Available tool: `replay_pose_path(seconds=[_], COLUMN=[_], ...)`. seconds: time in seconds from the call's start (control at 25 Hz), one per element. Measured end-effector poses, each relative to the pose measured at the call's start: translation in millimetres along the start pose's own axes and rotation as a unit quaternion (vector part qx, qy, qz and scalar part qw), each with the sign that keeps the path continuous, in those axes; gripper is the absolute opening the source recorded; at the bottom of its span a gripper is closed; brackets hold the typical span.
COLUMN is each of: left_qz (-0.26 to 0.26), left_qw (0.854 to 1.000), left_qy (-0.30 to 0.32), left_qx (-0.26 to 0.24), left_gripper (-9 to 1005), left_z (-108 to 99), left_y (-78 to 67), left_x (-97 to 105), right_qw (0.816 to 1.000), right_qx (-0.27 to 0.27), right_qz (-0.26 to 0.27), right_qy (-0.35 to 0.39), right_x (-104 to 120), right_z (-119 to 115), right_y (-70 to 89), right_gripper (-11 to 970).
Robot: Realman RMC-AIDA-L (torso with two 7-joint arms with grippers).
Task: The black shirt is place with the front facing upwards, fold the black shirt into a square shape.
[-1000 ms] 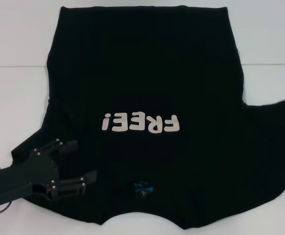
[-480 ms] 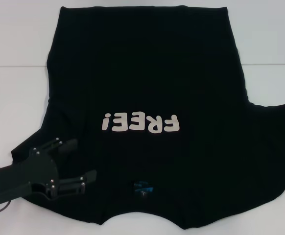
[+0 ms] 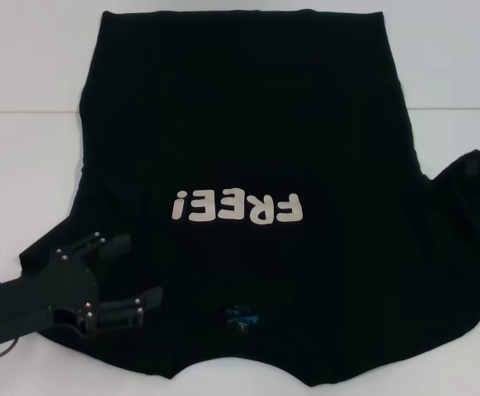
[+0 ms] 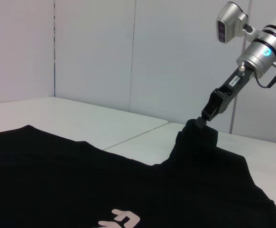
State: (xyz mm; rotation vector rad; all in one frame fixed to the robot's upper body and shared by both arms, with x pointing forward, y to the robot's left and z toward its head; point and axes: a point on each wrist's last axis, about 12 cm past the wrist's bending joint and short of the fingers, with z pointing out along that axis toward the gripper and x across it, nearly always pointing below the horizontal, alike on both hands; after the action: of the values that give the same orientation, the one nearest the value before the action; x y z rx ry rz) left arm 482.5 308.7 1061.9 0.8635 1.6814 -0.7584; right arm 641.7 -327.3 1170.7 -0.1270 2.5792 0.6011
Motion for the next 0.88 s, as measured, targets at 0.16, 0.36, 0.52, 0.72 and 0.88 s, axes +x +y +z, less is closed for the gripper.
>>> replay_pose_path(seconds=[0.16, 0.36, 0.52, 0.72, 0.88], left_qz=[0.0, 0.002, 0.003, 0.001, 0.0], left_qw=[1.0, 1.0, 1.0, 1.0, 1.0], left_qy=[0.001, 0.004, 0.005, 0.009, 0.011], left_qx=[0.001, -0.001, -0.001, 0.0, 0.001], left_gripper=[949, 949, 949, 949, 950], left_z=[0, 1, 1, 0, 1], left_y=[-0.1, 0.5, 0.6, -0.1, -0.7], left_x=[0, 0, 1, 2, 4], right_qw=[1.0, 1.0, 1.0, 1.0, 1.0], right_qx=[-0.005, 0.001, -0.003, -0.009, -0.018], right_qz=[-0.004, -0.014, -0.014, -0.015, -0.022], right_qy=[0.003, 0.003, 0.001, 0.006, 0.006], right_x=[-7, -15, -18, -17, -16], right_z=[8, 24, 34, 46, 51], right_y=[13.7, 32.3, 40.5, 47.9, 53.6], right_gripper=[5, 16, 25, 37, 46])
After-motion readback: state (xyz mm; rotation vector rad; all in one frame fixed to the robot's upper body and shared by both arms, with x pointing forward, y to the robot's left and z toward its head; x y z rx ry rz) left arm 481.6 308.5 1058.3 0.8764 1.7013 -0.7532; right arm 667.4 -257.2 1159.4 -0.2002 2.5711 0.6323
